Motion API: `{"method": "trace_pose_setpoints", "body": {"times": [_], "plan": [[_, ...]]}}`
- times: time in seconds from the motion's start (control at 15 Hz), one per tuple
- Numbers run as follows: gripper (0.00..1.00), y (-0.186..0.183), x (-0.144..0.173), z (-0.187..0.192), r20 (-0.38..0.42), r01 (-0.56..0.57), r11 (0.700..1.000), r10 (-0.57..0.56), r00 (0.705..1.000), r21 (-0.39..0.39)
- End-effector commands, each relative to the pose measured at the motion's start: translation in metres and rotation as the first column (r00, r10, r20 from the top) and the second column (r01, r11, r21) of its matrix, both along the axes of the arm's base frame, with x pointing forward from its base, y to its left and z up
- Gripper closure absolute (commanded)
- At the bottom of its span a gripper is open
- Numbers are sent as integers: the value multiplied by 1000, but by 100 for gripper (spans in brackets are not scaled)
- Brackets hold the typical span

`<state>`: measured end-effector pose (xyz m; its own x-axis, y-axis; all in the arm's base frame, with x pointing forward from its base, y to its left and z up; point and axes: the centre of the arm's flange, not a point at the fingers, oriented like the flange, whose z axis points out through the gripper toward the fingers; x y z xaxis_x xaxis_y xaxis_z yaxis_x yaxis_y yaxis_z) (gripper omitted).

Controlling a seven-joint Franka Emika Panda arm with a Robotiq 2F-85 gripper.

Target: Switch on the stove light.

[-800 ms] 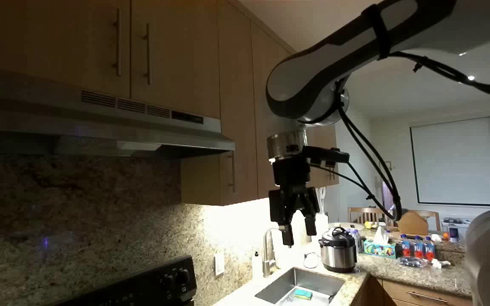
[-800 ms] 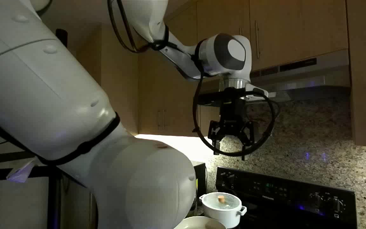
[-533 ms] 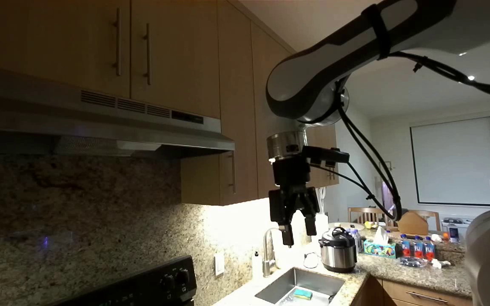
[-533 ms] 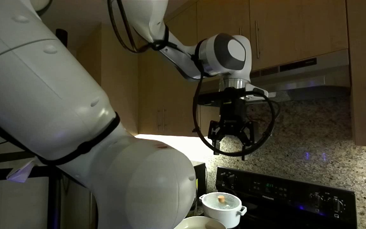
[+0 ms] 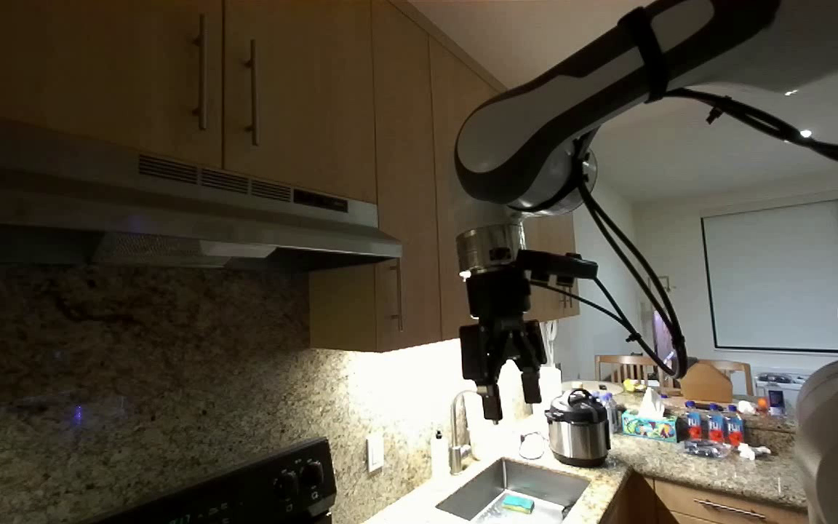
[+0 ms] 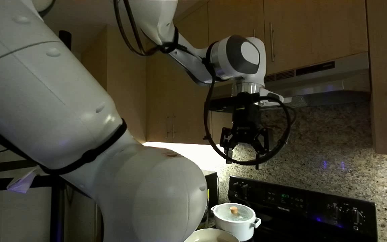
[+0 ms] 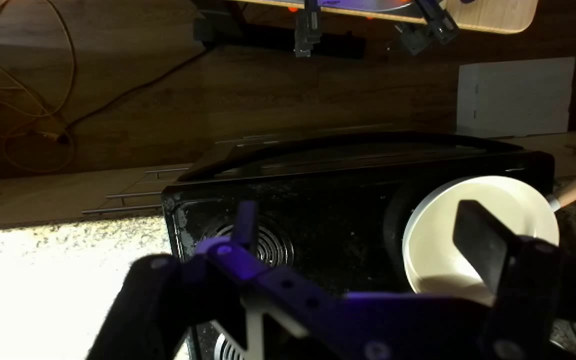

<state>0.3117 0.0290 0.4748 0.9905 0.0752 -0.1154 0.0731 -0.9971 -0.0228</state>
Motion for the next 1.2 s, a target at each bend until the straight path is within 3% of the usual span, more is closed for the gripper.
{"method": "trace_pose_setpoints", "body": {"times": [0.0,0.4,1.13], "plan": [[0,0,0,0,0,0,1000,0,1000,0],[0,0,0,0,5,-17,1000,17,1000,10],[0,-6,16,5,192,-140,986,156,969,-92]]}}
